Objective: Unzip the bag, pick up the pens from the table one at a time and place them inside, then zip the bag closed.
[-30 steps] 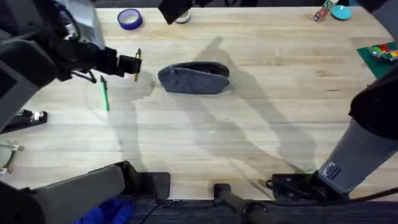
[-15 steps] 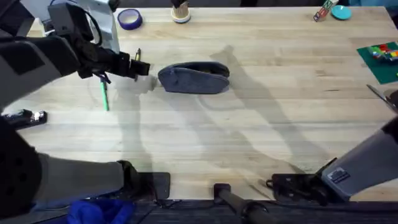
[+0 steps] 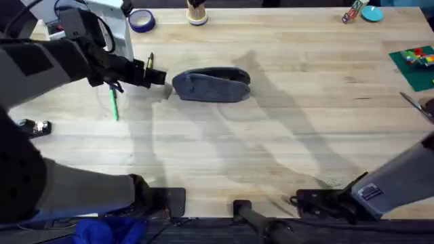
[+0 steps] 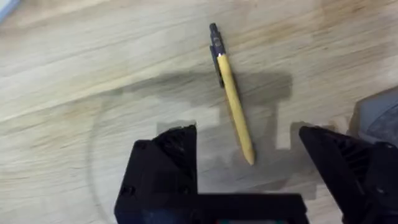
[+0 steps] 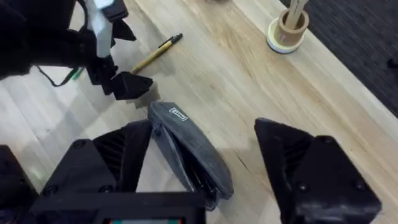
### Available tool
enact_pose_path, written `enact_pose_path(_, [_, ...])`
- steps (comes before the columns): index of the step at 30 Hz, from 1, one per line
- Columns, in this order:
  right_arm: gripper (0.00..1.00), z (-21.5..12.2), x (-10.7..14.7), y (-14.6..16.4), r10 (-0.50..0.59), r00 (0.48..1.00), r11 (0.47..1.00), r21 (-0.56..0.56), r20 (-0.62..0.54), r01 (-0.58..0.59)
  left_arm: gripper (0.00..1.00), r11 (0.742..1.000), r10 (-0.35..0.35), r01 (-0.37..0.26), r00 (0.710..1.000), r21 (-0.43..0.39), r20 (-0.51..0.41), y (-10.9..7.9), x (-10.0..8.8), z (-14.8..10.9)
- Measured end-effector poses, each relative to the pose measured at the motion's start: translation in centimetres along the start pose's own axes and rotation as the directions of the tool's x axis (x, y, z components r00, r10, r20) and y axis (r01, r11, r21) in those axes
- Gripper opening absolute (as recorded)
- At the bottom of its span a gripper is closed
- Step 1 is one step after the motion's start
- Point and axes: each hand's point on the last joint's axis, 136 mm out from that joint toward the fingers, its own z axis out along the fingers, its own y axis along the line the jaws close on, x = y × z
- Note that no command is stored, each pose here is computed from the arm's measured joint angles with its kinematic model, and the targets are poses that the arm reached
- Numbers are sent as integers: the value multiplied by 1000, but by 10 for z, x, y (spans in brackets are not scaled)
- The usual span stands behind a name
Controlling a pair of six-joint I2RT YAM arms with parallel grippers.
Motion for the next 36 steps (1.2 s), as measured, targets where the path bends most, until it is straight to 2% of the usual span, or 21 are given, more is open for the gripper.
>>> enact_pose_path(5, [998,0,1,0,0,1000,1000,-1,-2,0,993,999,-3,6,998,35,-59,-9,14,18])
enact_pose_path(13, [997,0,1,0,0,1000,1000,-1,-3,0,993,999,49,-50,996,-2,-70,-17,4,22])
enact_pose_path(18, [997,0,1,0,0,1000,1000,-1,-4,0,993,998,58,-60,995,-16,-76,-17,3,22])
enact_pose_path(25, [998,0,1,0,0,1000,1000,-1,-4,0,993,998,54,-56,995,-17,-78,-17,4,22])
enact_pose_path(36, [998,0,1,0,0,1000,1000,-1,-3,0,993,1000,11,-11,997,-4,-74,-14,6,21])
